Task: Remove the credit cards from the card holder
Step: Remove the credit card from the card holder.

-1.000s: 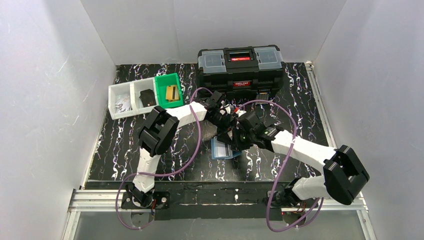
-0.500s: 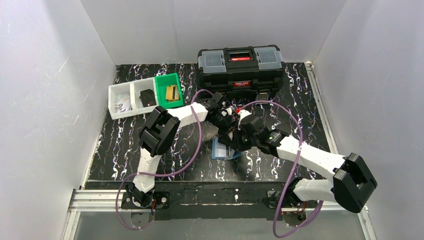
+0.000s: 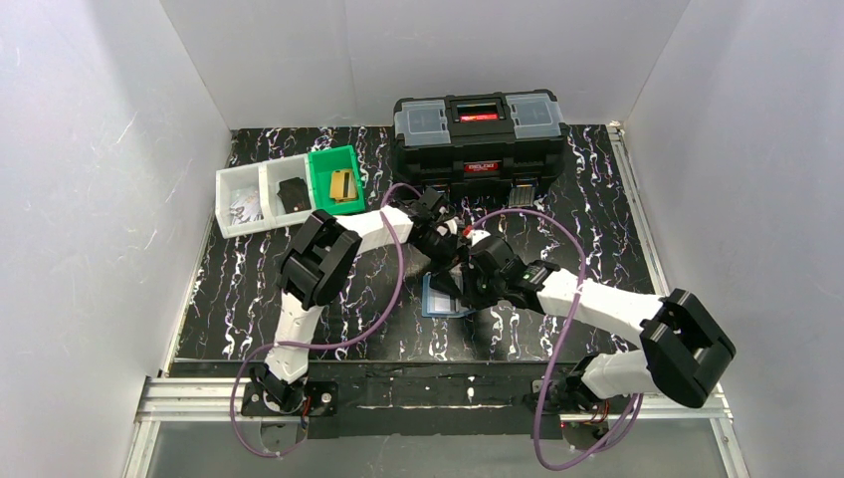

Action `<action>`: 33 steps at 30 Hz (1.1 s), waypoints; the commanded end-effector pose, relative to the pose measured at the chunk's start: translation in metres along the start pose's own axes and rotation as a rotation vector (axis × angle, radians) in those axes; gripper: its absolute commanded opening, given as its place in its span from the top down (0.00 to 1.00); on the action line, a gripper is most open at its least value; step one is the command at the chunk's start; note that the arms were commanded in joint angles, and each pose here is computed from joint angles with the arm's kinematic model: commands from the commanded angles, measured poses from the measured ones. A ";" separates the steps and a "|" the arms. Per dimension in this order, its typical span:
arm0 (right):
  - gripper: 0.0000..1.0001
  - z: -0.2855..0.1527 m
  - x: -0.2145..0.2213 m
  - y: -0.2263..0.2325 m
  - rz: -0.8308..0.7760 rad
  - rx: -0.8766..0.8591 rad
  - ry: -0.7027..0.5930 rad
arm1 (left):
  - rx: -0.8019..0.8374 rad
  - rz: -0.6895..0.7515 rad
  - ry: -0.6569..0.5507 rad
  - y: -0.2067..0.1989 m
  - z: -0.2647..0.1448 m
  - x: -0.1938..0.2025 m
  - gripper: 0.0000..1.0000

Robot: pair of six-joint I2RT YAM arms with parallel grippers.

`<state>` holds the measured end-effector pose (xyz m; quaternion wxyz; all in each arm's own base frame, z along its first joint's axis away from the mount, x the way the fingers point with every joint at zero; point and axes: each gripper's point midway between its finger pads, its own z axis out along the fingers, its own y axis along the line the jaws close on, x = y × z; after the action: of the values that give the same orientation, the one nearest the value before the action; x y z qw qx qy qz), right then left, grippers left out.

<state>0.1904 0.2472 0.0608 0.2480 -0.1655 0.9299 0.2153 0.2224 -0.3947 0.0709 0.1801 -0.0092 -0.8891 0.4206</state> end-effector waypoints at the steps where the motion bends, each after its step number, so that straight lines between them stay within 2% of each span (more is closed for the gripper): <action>1: 0.85 0.001 0.001 -0.007 0.037 0.063 0.030 | 0.038 0.018 -0.017 -0.017 -0.030 0.013 0.23; 8: 0.87 0.005 0.018 -0.010 0.129 0.051 0.086 | -0.001 0.045 -0.087 -0.010 -0.056 0.015 0.23; 13: 0.88 0.012 0.017 0.005 0.232 -0.060 0.148 | -0.154 0.074 -0.153 0.019 -0.067 0.017 0.26; 21: 0.89 0.016 0.014 0.009 0.445 -0.196 0.202 | -0.342 0.098 -0.228 0.057 -0.077 0.013 0.39; 33: 0.88 0.011 -0.006 0.006 0.547 -0.241 0.180 | -0.371 0.119 -0.208 0.073 -0.056 0.007 0.61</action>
<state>0.1893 0.2530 0.0458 0.0741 0.0314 0.9366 0.3410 0.2287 -0.3050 0.0542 0.0649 -0.0342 -0.9607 0.2679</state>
